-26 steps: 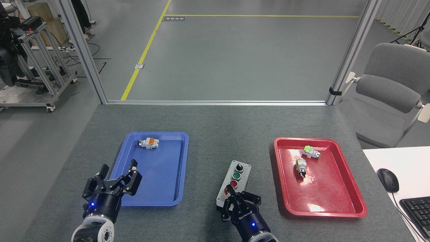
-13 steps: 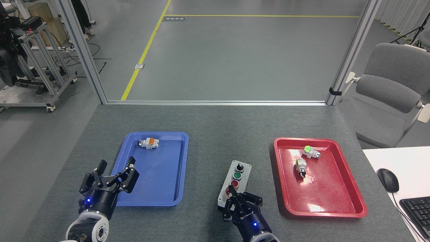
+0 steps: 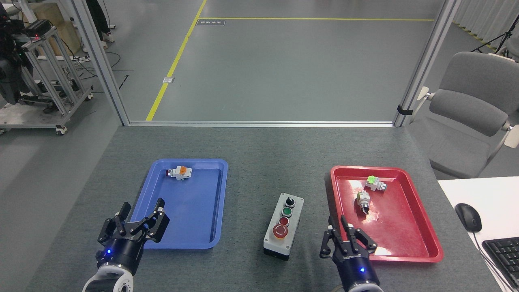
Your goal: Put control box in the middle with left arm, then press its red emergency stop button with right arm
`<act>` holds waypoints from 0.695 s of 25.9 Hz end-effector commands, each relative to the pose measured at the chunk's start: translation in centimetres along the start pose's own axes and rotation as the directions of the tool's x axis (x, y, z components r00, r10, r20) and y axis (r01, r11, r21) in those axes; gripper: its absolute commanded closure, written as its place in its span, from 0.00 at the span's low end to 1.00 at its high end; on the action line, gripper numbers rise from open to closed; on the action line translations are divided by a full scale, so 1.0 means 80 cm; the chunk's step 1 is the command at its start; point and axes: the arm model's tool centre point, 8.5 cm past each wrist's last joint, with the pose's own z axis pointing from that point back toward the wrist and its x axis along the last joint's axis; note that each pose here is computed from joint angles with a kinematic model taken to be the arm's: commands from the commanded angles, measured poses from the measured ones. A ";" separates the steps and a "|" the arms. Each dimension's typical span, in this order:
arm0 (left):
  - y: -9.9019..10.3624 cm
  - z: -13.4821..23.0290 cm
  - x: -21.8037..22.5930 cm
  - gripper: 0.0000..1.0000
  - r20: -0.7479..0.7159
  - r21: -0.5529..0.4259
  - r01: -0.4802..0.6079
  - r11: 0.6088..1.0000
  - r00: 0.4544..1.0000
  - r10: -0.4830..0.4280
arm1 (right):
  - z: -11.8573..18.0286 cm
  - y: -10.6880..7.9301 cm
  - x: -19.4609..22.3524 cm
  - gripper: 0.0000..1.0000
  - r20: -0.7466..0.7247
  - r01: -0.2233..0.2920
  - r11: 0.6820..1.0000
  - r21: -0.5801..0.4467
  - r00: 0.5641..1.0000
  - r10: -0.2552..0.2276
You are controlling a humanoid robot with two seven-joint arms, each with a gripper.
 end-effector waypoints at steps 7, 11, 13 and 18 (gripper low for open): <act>-0.037 0.008 0.035 0.01 0.004 -0.023 -0.072 0.997 0.997 0.072 | 0.012 -0.003 -0.090 0.02 -0.140 -0.024 1.000 0.002 0.990 0.024; -0.045 0.012 0.032 0.01 0.003 -0.040 -0.035 0.999 0.999 0.035 | 0.012 -0.016 -0.109 0.02 -0.163 -0.008 1.000 -0.024 0.987 0.004; -0.046 0.012 0.033 0.01 0.003 -0.040 -0.041 0.998 0.999 0.041 | 0.012 -0.019 -0.112 0.02 -0.165 -0.014 0.999 -0.030 0.986 0.009; -0.047 0.012 0.035 0.01 0.003 -0.039 -0.061 0.997 0.998 0.061 | 0.013 -0.030 -0.121 0.02 -0.164 -0.010 0.999 -0.050 0.986 0.002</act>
